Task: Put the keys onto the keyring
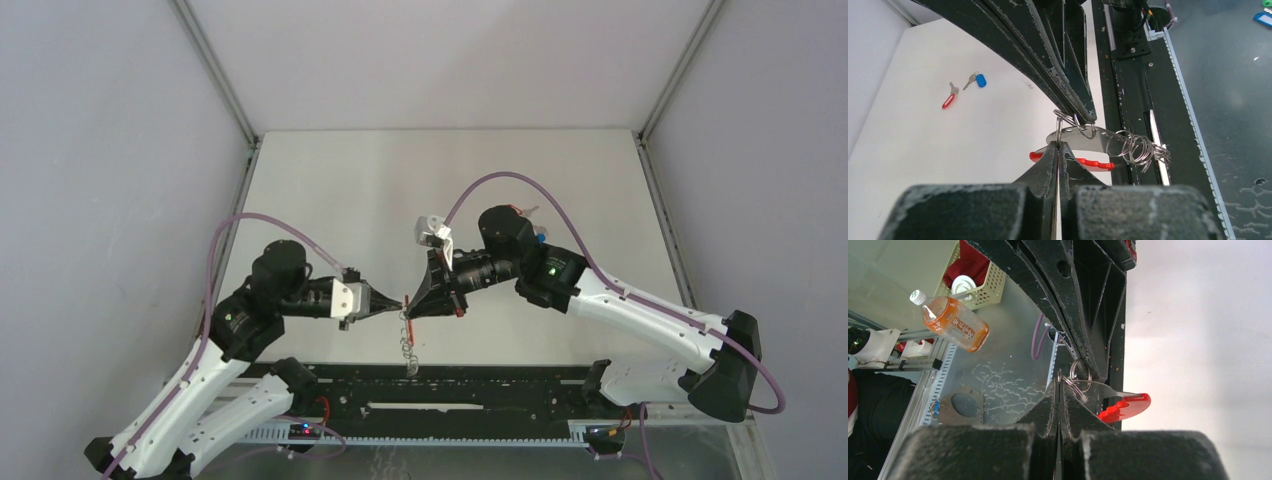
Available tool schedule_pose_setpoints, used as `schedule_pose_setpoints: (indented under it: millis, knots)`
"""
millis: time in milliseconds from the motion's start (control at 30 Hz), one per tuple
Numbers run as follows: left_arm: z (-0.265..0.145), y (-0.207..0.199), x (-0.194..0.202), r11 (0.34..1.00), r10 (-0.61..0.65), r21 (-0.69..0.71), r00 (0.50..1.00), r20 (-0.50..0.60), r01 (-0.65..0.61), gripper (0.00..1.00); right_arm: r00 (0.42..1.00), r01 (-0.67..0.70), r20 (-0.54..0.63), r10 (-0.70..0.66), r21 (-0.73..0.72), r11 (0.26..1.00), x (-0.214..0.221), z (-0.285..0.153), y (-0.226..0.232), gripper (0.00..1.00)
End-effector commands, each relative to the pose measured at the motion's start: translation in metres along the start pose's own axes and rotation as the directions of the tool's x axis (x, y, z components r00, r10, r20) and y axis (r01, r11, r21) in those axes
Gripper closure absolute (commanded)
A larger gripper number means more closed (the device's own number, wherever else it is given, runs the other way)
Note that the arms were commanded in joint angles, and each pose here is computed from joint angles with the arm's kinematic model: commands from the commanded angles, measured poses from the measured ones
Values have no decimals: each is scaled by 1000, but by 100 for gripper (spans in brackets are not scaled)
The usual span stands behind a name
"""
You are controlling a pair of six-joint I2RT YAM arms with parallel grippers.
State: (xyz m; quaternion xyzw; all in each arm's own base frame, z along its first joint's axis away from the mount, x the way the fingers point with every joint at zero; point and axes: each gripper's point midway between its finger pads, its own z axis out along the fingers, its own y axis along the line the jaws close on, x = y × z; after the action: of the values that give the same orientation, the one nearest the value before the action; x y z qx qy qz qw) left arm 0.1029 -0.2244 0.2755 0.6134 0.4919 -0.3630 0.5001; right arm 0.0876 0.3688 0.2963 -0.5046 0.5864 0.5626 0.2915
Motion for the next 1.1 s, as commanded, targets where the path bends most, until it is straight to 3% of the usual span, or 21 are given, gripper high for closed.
schedule_pose_setpoints:
  millis: [0, 233, 467, 600, 900, 1067]
  knots:
    - [-3, -6, -13, 999, 19, 32, 1000, 24, -20, 100, 997, 54, 57, -53, -28, 998, -26, -4, 10, 100]
    - [-4, -6, -11, 1000, 13, 28, 1000, 11, -13, 100, 997, 56, 58, -55, -26, 998, -26, -4, 9, 100]
    - [-10, 47, -8, 961, -86, -264, 996, -26, 76, 100, 997, 61, 43, -62, 6, 998, -22, -10, 8, 98]
    - [-5, 40, -13, 967, -125, -222, 992, 2, 122, 100, 996, 64, 55, -65, 18, 998, -26, -8, 5, 96]
    - [-5, 18, -21, 985, -121, -122, 992, 38, 125, 100, 995, 70, 65, -77, 99, 993, -29, -14, -7, 73]
    - [-5, 20, -21, 980, -155, -121, 988, 24, 157, 100, 993, 81, 76, -92, 136, 987, -33, -20, -8, 69]
